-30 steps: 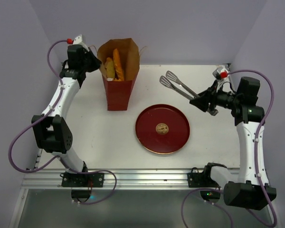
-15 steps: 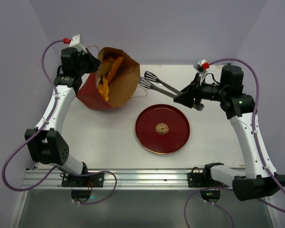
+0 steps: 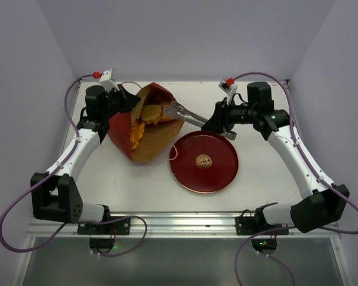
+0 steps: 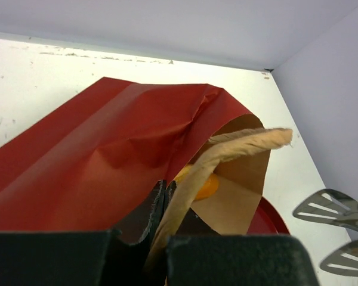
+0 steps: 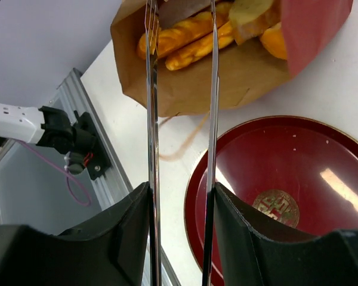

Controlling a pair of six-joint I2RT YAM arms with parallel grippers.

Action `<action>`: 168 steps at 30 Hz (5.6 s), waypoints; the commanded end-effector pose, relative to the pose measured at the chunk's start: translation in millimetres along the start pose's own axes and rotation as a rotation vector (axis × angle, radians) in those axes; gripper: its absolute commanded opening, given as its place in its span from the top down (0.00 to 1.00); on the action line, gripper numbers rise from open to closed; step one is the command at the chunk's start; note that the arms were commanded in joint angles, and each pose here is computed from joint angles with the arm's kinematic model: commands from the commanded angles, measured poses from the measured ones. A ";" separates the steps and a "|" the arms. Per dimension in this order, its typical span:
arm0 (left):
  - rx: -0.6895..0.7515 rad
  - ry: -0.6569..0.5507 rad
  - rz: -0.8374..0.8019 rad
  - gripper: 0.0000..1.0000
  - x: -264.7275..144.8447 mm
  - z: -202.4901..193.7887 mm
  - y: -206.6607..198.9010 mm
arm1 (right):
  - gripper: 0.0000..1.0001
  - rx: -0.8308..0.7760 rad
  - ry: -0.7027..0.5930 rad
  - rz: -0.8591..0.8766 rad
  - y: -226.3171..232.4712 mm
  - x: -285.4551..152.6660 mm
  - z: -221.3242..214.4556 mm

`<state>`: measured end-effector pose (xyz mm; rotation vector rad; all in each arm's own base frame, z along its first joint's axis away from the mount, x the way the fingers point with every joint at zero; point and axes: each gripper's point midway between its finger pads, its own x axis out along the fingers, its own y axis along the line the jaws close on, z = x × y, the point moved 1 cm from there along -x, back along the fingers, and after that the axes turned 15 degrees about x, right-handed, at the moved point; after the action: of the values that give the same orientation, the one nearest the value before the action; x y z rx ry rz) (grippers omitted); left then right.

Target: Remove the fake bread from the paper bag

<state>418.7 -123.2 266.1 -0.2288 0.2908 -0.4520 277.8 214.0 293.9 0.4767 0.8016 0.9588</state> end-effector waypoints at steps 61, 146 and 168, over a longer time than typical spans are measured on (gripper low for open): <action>-0.349 -0.190 0.031 1.00 2.1 15.3 -9.2 | 0.50 0.735 0.044 -0.041 -45.0 153.8 -19.2; -0.006 -0.192 0.156 1.00 -33.2 50.5 -1.7 | 1.00 -0.267 0.258 -0.035 -25.9 -48.1 -92.7; 0.120 -0.238 0.218 1.00 -68.8 44.1 1.8 | 1.00 0.036 0.438 -0.196 -87.9 -72.4 -131.4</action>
<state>375.1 -86.4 282.6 -0.1407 0.2078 -0.2272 195.1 106.7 174.3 0.1810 1.2216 0.8705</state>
